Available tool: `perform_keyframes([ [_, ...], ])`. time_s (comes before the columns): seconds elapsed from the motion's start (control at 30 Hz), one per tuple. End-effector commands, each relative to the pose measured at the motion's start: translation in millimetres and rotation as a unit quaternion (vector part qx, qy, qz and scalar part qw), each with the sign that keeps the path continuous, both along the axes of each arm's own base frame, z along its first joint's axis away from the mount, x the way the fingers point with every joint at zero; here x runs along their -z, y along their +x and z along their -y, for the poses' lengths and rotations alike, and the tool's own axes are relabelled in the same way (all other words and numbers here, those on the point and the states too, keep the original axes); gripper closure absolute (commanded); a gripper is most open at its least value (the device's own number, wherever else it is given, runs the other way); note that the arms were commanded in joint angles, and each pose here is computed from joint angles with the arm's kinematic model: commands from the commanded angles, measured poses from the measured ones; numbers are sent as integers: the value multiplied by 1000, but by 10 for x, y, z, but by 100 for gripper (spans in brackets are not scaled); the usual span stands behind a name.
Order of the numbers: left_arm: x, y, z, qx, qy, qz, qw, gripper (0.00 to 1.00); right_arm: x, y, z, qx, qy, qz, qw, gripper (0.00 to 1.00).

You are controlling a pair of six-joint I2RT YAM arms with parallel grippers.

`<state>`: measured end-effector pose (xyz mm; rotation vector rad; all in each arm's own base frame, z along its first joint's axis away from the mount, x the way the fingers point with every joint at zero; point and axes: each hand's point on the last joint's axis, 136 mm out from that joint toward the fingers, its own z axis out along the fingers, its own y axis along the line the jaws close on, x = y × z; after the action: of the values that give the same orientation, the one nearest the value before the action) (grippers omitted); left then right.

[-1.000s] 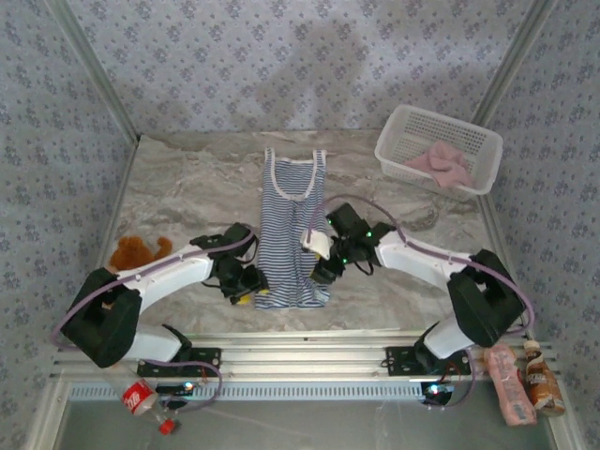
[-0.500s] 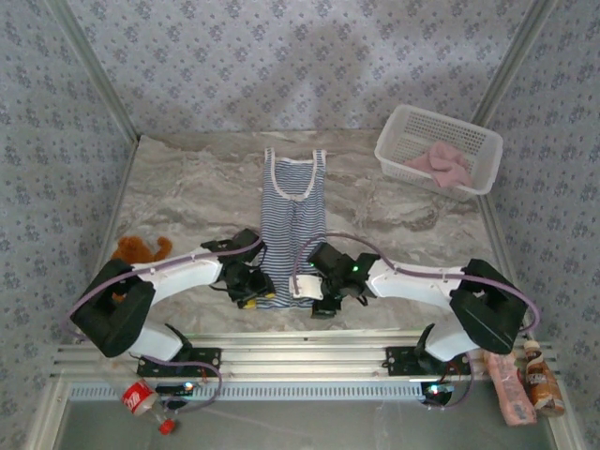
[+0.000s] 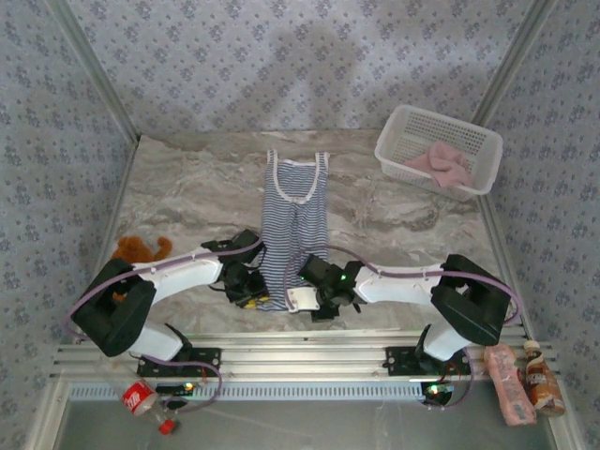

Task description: Fold and stack the tank tops

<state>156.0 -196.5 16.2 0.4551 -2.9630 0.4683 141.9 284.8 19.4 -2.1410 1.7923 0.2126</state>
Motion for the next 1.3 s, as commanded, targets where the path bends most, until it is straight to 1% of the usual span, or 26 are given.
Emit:
perform_keyframes([
  [0.0, -33, 41, 101, 13, -9, 6, 1000, 77, 57, 155, 58, 26, -22, 39, 999, 62],
  [0.07, -73, 48, 104, 16, -8, 8, 1000, 83, 4, 178, 7, 36, -11, 42, 998, 69],
  [0.2, -162, 50, 78, 14, -7, 15, 1000, 91, -78, 182, -25, 46, 4, 39, 998, 78],
  [0.3, -279, 63, 75, 15, -10, 23, 1000, 93, -143, 158, -33, 51, 12, 31, 998, 82],
  [0.37, -378, 96, 95, 17, -15, 33, 999, 94, -222, 108, -50, 53, 25, 12, 998, 84],
  [0.4, -412, 64, 52, 18, -6, 27, 999, 94, -281, 98, -66, 55, 35, 5, 998, 85],
  [0.47, -527, 91, 42, 18, -8, 33, 999, 94, -425, 85, -90, 59, 56, -12, 997, 85],
  [0.6, -753, 238, 6, 16, -14, 48, 999, 93, -725, 193, -79, 71, 89, -39, 993, 86],
  [0.73, -1007, 537, -8, 20, -30, 72, 997, 92, -998, 361, -68, 86, 126, -92, 984, 86],
  [0.83, -1140, 845, -16, 22, -41, 93, 995, 91, -1064, 603, -30, 98, 130, -105, 981, 86],
  [0.9, -1183, 1047, -17, 24, -46, 101, 994, 91, -1096, 800, -38, 113, 138, -107, 978, 85],
  [0.97, -1193, 1273, -19, 22, -52, 109, 992, 90, -1092, 969, -33, 111, 133, -108, 979, 85],
  [1.03, -1212, 1486, 5, 20, -62, 115, 991, 88, -1184, 1189, -78, 109, 141, -101, 979, 85],
  [1.13, -1195, 1742, 25, 24, -70, 118, 990, 87, -1180, 1451, -95, 115, 144, -96, 978, 85],
  [1.27, -1157, 2078, 1, 14, -77, 124, 989, 86, -1148, 1799, -99, 128, 145, -81, 978, 85],
])
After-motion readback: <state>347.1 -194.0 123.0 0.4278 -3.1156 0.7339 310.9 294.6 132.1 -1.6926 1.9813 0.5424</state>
